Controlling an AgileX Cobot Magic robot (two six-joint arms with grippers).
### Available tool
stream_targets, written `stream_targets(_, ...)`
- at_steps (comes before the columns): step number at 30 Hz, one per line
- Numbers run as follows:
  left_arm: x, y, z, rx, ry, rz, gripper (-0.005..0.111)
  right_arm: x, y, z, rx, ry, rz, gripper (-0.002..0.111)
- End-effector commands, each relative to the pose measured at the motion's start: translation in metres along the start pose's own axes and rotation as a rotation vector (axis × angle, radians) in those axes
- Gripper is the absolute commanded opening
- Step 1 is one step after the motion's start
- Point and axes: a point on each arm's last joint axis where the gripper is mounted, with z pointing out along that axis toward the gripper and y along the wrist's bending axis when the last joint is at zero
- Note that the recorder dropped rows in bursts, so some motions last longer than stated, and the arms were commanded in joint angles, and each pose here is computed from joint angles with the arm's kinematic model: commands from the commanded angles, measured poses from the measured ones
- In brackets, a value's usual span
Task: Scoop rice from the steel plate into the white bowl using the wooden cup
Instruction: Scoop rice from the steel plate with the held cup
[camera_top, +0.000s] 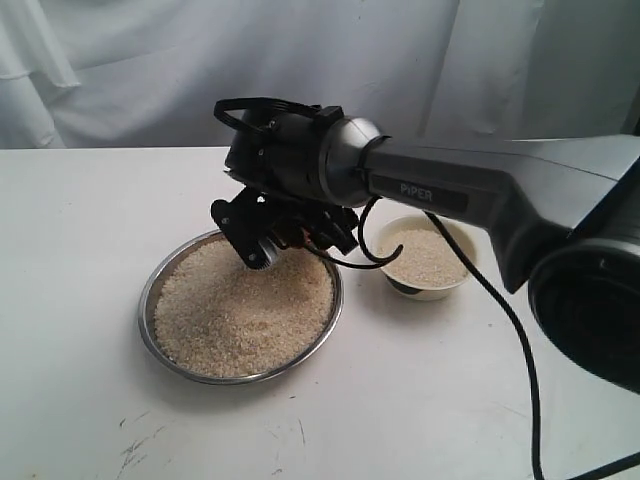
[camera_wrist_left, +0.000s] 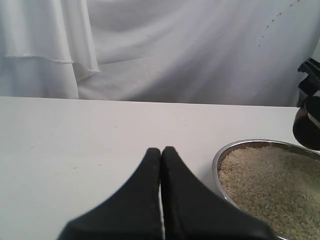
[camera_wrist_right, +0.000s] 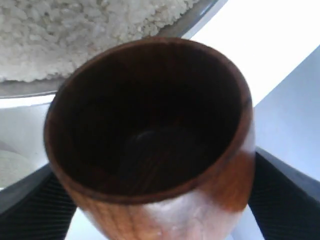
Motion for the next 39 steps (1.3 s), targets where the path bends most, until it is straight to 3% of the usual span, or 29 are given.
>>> stream_targets(1,0.001,0.0,0.0,0.004,-0.005,0.001,0.0,-0.005,0.002,0.007,0.048,-0.004,-0.044,0.0)
stream_targets(7,0.001,0.0,0.0,0.004,-0.005,0.001,0.0,-0.019,0.008,0.016,0.1,-0.005,-0.115,0.0)
stream_targets(17,0.001,0.0,0.0,0.004,-0.005,0.001,0.0,-0.073,0.017,0.003,0.13,-0.089,-0.209,0.0)
stream_targets(30,0.001,0.0,0.0,0.004,-0.005,0.001,0.0,-0.11,0.035,-0.029,0.009,-0.182,-0.226,0.0)
stream_targets(39,0.001,0.0,0.0,0.004,-0.005,0.001,0.0,-0.092,0.029,-0.039,-0.062,-0.274,-0.037,0.0)
